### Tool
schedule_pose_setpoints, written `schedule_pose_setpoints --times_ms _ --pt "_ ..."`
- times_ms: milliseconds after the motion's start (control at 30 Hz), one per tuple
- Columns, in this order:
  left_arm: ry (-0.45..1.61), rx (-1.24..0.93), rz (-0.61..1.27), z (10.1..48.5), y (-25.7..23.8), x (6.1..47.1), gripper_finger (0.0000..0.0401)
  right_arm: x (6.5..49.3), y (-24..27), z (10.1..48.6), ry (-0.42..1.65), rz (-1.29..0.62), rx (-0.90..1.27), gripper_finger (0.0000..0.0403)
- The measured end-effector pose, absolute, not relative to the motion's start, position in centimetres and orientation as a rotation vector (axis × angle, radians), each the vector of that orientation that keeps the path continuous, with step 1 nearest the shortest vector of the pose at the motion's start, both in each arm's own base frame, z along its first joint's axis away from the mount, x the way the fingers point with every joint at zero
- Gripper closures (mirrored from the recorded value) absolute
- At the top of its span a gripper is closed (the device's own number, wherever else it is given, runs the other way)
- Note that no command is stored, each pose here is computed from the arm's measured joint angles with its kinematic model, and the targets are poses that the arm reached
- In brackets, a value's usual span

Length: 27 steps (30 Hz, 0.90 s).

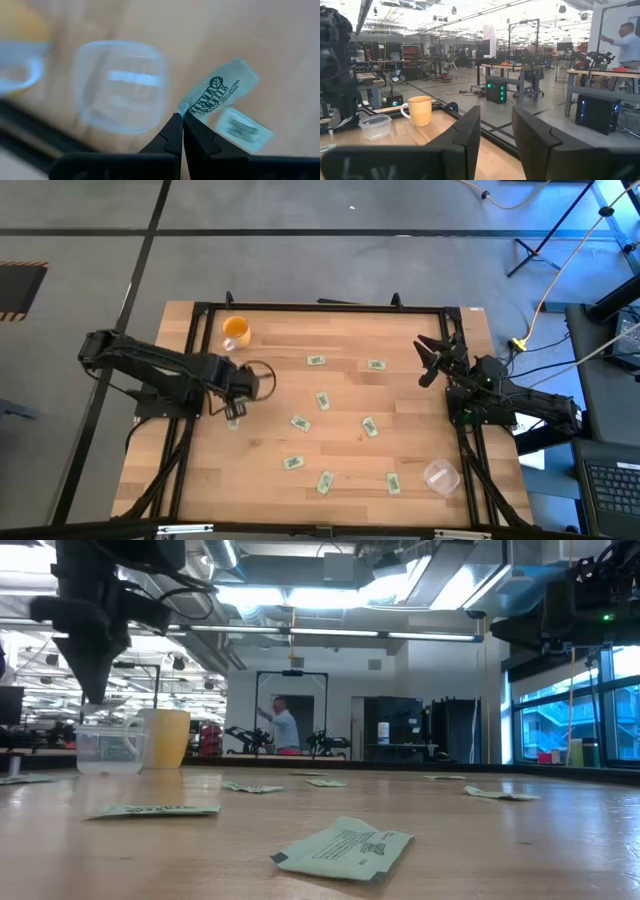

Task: Pick and place items into bin
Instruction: Put the green stevia packet into the top transparent bin

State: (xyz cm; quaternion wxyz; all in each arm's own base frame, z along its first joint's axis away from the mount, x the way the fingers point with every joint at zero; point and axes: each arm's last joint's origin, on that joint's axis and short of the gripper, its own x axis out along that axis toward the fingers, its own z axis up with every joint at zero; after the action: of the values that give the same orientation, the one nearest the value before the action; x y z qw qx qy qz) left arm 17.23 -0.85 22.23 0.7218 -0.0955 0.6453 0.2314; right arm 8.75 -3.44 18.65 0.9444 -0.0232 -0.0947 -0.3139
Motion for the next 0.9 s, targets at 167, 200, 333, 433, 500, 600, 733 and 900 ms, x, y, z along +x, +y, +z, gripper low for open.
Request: schedule_pose_setpoints --times_ms 167,200,333,433,500,600,733,900 --pt "1.375 -0.201 0.703 22.8 1.0 16.4 0.0398 8.8 -3.4 18.6 -0.192 -0.639 -0.047 0.0287" --pt "1.366 -0.198 0.730 22.8 1.3 16.4 0.0398 8.8 -3.4 18.6 -0.193 -0.639 -0.047 0.0287" --pt "1.390 -0.220 0.775 22.4 2.2 16.8 0.0398 8.8 -3.4 18.6 -0.193 -0.639 -0.047 0.0287" --pt "1.446 -0.217 0.794 21.5 2.7 16.9 0.0398 8.8 -3.4 18.6 -0.193 -0.639 -0.047 0.0287" --pt "1.485 -0.215 0.796 20.9 3.0 16.9 0.0398 8.8 -3.4 18.6 -0.193 -0.639 -0.047 0.0287" --pt "1.532 -0.225 0.823 20.0 3.6 16.8 0.0398 8.8 -3.4 18.6 -0.192 -0.639 -0.047 0.0287" --pt "1.568 -0.240 0.854 19.3 4.1 16.6 0.0398 8.8 -3.4 18.6 -0.192 -0.639 -0.047 0.0287" --pt "1.560 -0.246 0.864 19.1 4.5 16.7 0.0397 8.7 -3.4 18.6 -0.193 -0.639 -0.047 0.0287"
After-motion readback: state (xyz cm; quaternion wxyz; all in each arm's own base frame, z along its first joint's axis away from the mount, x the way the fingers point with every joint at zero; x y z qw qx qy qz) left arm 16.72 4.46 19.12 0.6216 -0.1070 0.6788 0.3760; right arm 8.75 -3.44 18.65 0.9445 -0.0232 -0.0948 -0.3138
